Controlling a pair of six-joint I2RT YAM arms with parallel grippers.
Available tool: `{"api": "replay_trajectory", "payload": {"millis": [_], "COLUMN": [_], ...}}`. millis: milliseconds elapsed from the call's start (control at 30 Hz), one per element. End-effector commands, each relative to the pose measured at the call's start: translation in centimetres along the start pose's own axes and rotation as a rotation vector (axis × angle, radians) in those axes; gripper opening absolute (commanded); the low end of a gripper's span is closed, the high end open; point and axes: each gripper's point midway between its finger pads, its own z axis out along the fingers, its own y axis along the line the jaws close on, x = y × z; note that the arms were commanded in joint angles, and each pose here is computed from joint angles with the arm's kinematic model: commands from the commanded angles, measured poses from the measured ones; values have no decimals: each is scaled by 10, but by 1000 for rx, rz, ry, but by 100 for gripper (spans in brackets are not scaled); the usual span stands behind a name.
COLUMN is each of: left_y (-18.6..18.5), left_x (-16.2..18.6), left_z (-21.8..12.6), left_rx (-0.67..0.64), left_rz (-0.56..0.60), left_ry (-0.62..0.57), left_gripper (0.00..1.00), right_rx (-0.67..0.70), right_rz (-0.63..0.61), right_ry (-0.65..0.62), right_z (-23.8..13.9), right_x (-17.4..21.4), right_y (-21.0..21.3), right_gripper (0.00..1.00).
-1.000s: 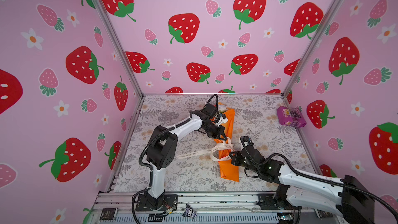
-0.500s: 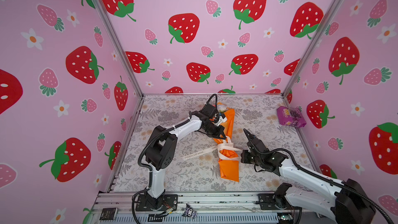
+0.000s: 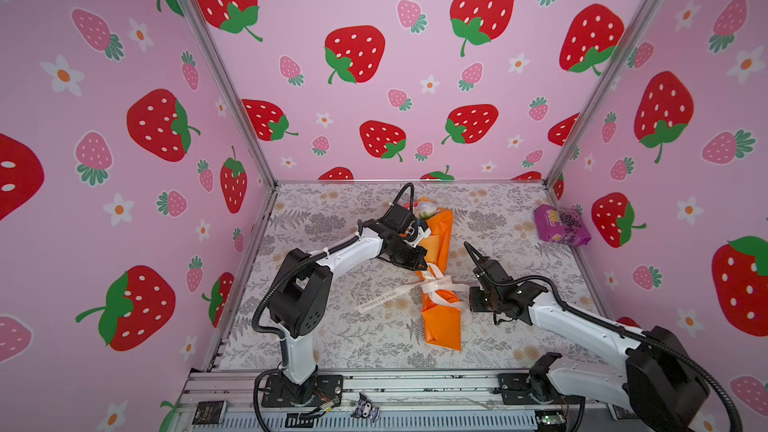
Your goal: Tie the bouquet of fake flowers
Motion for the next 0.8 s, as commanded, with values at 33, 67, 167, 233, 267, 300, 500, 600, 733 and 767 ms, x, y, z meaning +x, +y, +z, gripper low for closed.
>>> {"api": "replay_trajectory", "payload": {"millis": [33, 67, 167, 233, 267, 300, 500, 600, 733, 767], "left_y": [-6, -8, -9, -10, -11, -11, -13, -14, -14, -14], "left_x": [-4, -4, -3, -3, -4, -4, -5, -5, -3, -3], "left_z": [-2, -3, -3, -3, -3, -4, -6, -7, -8, -8], "left_rx": [23, 35, 41, 48, 49, 51, 51, 51, 51, 53], "left_rz": [3, 0, -5, -5, -4, -4, 3, 4, 6, 7], "left_ry": [-22, -22, -17, -17, -19, -19, -23, -22, -16, -17], "left_gripper": [0, 0, 0, 0, 0, 0, 0, 0, 0, 0], "right_rx": [-52, -92, -221, -339, -392, -470, -725, -707, -612, -592], "right_rz": [-54, -58, -82, -112, -121, -145, -309, -369, -399, -399], "right_ry": [-30, -58, -154, -191, -191, -214, -139, -76, -36, -31], "right_z": [-20, -28, -52, -66, -71, -79, -84, -71, -49, -44], "right_x": [-19, -25, -40, -45, -43, -45, -16, -4, 2, 2], "right_y": [13, 21, 41, 60, 68, 82, 141, 149, 143, 141], "right_gripper": [32, 38, 46, 47, 47, 47, 51, 51, 55, 54]}}
